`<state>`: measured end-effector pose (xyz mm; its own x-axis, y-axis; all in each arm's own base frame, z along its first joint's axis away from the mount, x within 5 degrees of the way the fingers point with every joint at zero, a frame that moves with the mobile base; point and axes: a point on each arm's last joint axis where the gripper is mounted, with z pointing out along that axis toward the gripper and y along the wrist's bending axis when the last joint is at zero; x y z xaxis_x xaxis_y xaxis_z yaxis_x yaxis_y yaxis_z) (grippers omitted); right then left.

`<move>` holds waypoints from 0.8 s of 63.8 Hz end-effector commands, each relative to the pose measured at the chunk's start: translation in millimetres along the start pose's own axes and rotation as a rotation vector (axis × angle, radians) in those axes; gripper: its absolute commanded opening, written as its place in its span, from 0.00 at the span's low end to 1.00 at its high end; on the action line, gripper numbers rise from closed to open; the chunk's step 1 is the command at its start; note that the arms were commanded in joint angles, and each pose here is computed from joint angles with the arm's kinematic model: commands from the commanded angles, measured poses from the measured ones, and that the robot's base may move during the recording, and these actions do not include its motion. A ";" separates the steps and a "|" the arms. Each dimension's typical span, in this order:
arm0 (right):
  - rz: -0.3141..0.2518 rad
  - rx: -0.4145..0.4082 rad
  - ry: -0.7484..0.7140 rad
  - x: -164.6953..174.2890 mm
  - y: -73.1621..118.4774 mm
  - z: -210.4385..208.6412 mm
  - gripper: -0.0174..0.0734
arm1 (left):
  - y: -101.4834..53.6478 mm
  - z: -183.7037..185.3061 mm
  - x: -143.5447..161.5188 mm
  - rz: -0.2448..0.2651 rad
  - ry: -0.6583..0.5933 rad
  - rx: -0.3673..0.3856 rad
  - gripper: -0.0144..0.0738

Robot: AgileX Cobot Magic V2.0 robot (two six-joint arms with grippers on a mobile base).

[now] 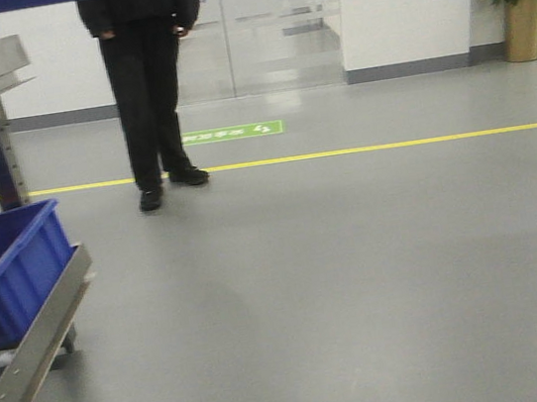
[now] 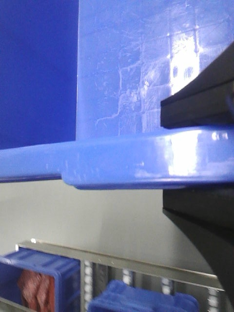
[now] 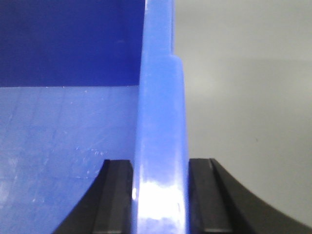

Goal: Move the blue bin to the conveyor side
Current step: 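Hold the bin with both grippers while the base turns away from the rack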

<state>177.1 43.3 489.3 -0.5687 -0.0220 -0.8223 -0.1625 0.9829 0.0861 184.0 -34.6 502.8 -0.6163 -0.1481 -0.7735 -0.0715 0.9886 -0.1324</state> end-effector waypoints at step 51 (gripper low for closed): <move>-0.016 0.007 -0.153 -12.1 -1.0 -13.0 0.09 | -0.1 -10.1 -7.4 0.012 -0.105 0.021 0.14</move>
<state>177.1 43.3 489.3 -0.5687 -0.0220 -0.8223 -0.1625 0.9829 0.0861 184.1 -34.4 502.8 -0.6157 -0.1476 -0.7740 -0.0726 0.9887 -0.1308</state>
